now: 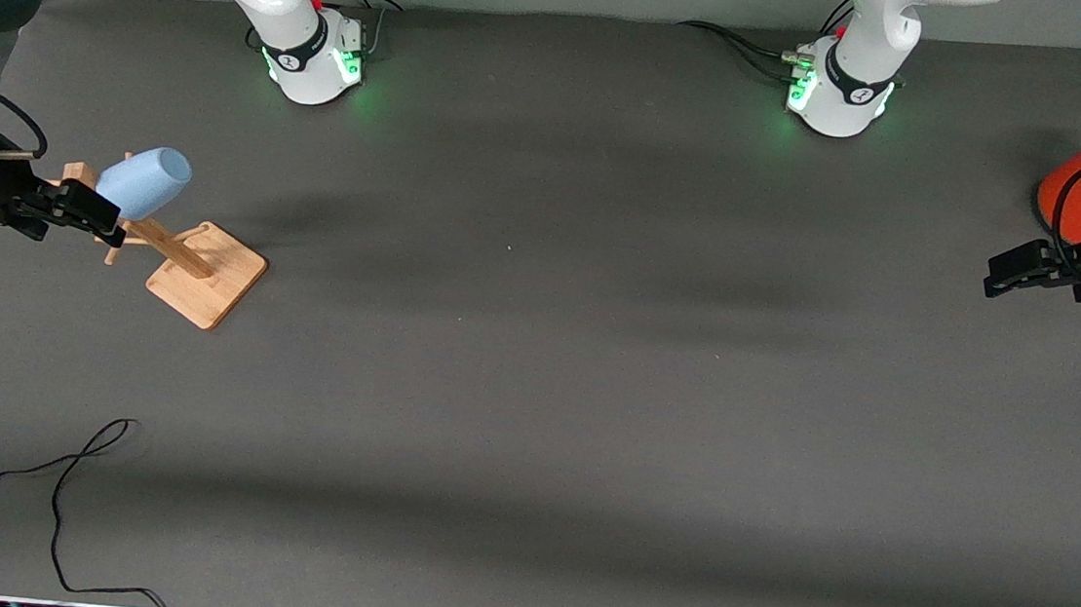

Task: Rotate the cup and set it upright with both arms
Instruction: 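Move the right gripper to the blue cup on the mug tree, then close the right gripper around the blue cup's rim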

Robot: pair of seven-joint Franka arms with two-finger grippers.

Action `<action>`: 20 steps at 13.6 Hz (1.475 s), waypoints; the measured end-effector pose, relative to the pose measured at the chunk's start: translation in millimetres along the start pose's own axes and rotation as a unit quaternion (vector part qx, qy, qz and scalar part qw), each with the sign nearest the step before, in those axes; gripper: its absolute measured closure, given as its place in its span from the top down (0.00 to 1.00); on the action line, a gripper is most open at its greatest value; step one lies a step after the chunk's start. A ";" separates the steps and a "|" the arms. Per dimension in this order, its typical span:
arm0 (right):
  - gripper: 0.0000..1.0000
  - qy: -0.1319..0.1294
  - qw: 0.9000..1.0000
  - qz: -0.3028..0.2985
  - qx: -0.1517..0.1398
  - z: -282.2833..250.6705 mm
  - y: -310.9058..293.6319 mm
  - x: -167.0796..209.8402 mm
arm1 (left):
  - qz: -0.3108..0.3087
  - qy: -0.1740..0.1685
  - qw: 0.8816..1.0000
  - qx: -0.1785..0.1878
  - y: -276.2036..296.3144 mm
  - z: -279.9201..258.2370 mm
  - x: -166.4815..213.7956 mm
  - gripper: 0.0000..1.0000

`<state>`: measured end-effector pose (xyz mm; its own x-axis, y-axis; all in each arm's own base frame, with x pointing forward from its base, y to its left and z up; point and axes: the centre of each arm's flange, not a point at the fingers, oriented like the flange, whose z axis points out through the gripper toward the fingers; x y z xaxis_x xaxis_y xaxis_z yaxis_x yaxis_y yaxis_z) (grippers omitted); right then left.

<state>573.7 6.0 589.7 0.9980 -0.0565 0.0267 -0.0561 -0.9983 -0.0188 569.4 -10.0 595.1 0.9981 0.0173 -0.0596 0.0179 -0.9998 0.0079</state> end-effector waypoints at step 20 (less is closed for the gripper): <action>1.00 -0.121 0.863 0.487 0.063 45.2 90.2 -98.9 | 0.000 -0.001 1.000 0.000 -0.1 0.7 0.4 1.00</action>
<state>471.2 -77.7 540.2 0.4568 -0.8466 -0.2731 -0.8830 -0.4688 -0.0235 569.8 -9.8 594.4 0.9980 0.0176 -0.0608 0.0181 -0.9998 0.0078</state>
